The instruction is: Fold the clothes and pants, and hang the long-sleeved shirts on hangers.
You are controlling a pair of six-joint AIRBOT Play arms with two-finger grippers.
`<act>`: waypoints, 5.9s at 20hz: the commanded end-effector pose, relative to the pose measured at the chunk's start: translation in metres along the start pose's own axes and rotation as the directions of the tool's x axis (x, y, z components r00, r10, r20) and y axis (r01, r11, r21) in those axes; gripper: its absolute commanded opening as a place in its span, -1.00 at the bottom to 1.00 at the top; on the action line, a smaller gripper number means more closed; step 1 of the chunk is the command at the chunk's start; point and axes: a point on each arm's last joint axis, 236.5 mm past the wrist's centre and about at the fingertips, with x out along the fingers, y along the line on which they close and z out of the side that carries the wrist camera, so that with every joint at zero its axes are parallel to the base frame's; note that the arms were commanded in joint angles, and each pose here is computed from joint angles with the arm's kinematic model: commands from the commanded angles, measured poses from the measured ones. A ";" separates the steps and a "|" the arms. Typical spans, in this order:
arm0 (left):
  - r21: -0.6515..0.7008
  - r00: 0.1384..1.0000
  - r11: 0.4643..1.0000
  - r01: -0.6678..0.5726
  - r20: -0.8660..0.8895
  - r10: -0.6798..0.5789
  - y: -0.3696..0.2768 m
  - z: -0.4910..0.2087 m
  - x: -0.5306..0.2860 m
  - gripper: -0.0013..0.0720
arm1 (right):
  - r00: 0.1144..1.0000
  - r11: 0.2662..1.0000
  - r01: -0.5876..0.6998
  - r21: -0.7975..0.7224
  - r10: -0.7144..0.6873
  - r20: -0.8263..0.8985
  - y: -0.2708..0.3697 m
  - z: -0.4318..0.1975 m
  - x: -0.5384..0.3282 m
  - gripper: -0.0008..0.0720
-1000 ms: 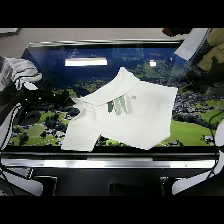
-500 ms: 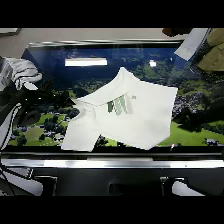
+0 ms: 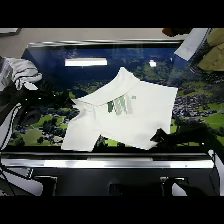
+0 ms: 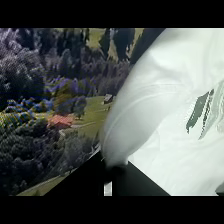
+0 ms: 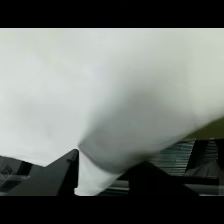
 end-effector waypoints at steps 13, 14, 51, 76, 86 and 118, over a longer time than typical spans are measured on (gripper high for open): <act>0.282 0.936 0.949 0.144 0.272 -0.223 -0.120 -0.023 -0.183 -0.92 | 0.506 0.791 -0.009 -0.611 0.531 0.680 0.258 0.025 -0.400 -0.90; 0.321 0.916 0.938 0.128 0.324 -0.236 -0.135 -0.034 -0.209 -0.91 | 0.418 0.756 0.033 -0.653 0.583 0.697 0.271 -0.003 -0.444 -0.90; -0.019 0.924 0.997 0.075 0.378 -0.062 -0.009 0.091 -0.081 0.75 | 0.968 0.929 -0.167 -0.331 0.218 0.123 0.191 0.223 -0.094 0.22; -0.007 0.955 1.000 0.000 0.298 0.002 0.055 0.052 -0.159 0.71 | 0.970 0.949 -0.235 -0.210 0.215 -0.117 0.030 0.002 0.008 0.23; -0.018 0.964 0.999 -0.048 0.263 0.051 0.076 0.049 -0.149 0.72 | 0.993 0.971 -0.119 -0.207 0.120 -0.006 0.037 0.020 0.031 -0.85; 0.137 0.999 0.990 0.017 -0.053 -0.010 0.099 0.003 -0.028 0.09 | 0.989 0.964 -0.139 -0.228 0.149 0.025 0.055 0.008 -0.002 -0.89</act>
